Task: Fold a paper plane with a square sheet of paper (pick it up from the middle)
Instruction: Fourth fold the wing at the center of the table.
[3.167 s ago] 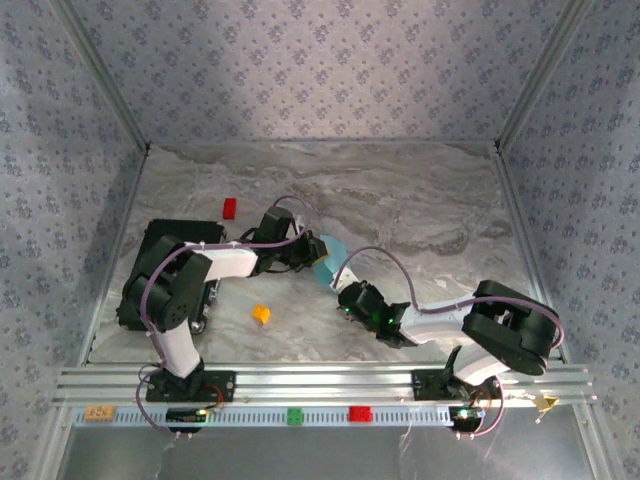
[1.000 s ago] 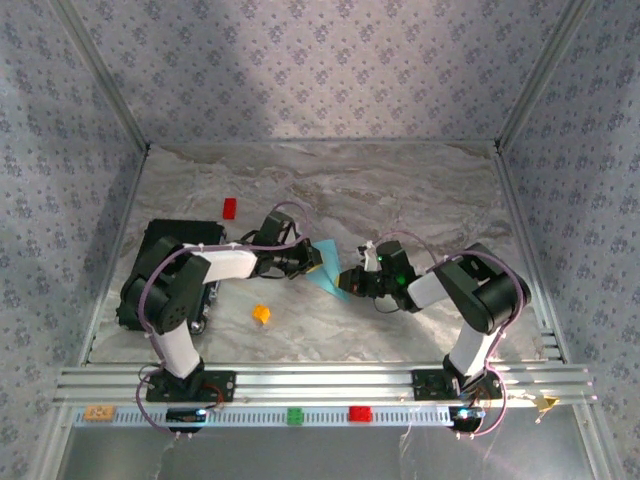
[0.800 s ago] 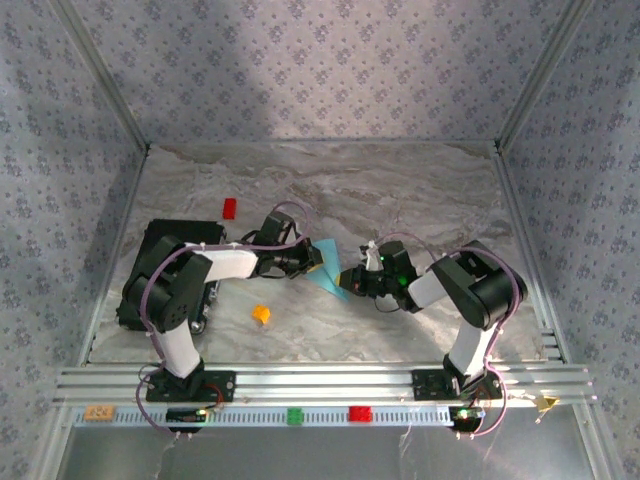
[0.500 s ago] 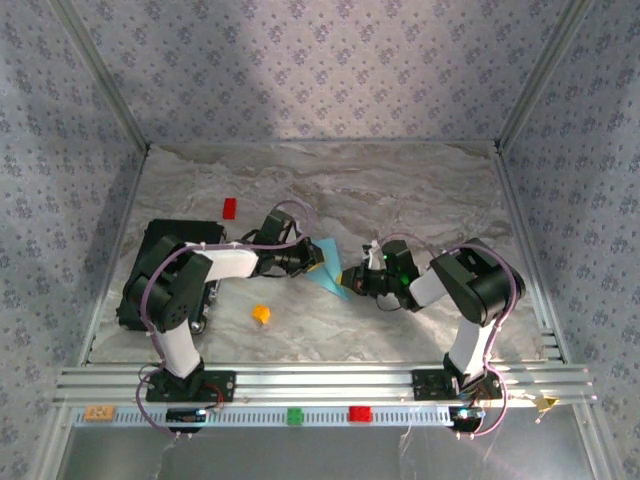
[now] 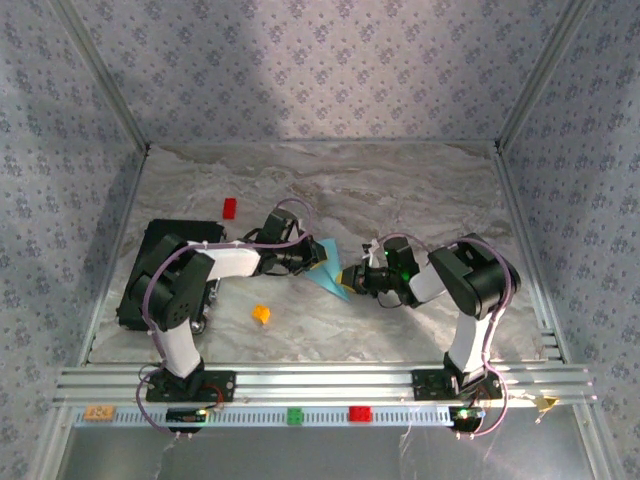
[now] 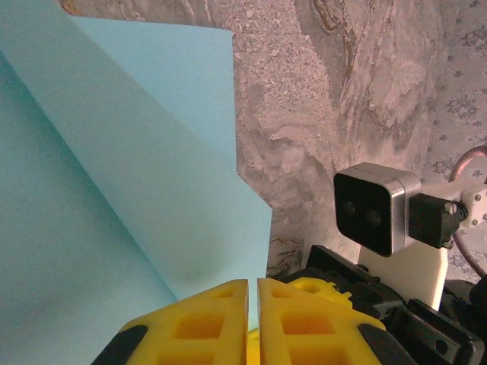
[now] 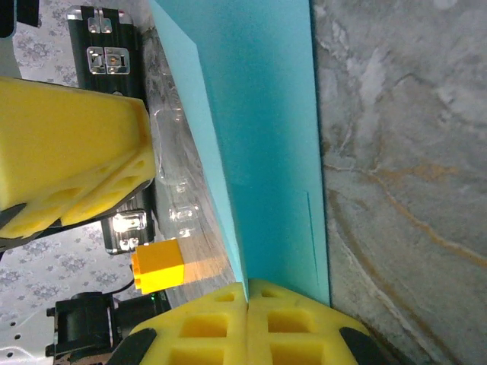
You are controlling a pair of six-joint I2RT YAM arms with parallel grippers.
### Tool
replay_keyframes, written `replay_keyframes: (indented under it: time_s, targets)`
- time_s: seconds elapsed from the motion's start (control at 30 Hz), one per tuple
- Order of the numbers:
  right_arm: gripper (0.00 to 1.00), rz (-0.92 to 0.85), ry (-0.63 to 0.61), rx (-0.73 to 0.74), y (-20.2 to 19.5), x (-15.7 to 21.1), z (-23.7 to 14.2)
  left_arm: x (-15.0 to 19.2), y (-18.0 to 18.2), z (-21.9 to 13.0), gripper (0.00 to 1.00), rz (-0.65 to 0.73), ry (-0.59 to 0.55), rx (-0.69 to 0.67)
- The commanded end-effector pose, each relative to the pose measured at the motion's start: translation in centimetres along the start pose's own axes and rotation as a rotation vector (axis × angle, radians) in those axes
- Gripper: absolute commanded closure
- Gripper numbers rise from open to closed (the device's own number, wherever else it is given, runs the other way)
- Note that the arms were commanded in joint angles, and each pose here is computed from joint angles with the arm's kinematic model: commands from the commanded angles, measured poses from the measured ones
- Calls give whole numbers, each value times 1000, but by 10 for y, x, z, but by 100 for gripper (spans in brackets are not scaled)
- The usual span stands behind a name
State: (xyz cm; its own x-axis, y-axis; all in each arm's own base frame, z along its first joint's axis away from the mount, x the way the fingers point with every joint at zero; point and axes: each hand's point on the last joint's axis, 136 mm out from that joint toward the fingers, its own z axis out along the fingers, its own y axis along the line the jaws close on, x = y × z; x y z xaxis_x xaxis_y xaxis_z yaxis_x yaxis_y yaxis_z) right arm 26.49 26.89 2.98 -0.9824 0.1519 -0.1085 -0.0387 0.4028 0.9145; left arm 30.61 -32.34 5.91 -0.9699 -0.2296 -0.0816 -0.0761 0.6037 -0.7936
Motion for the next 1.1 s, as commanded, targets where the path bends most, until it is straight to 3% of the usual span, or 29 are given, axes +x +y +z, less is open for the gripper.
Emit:
replay_keyframes:
  time_s: [0.0,1.07]
  targets:
    - [99,32,23,-10,-1,0,1,0,-6,4,89,26,7,20]
    - [99,105,29,20,-19,1,0,-8,1,29,88,42,29,-1]
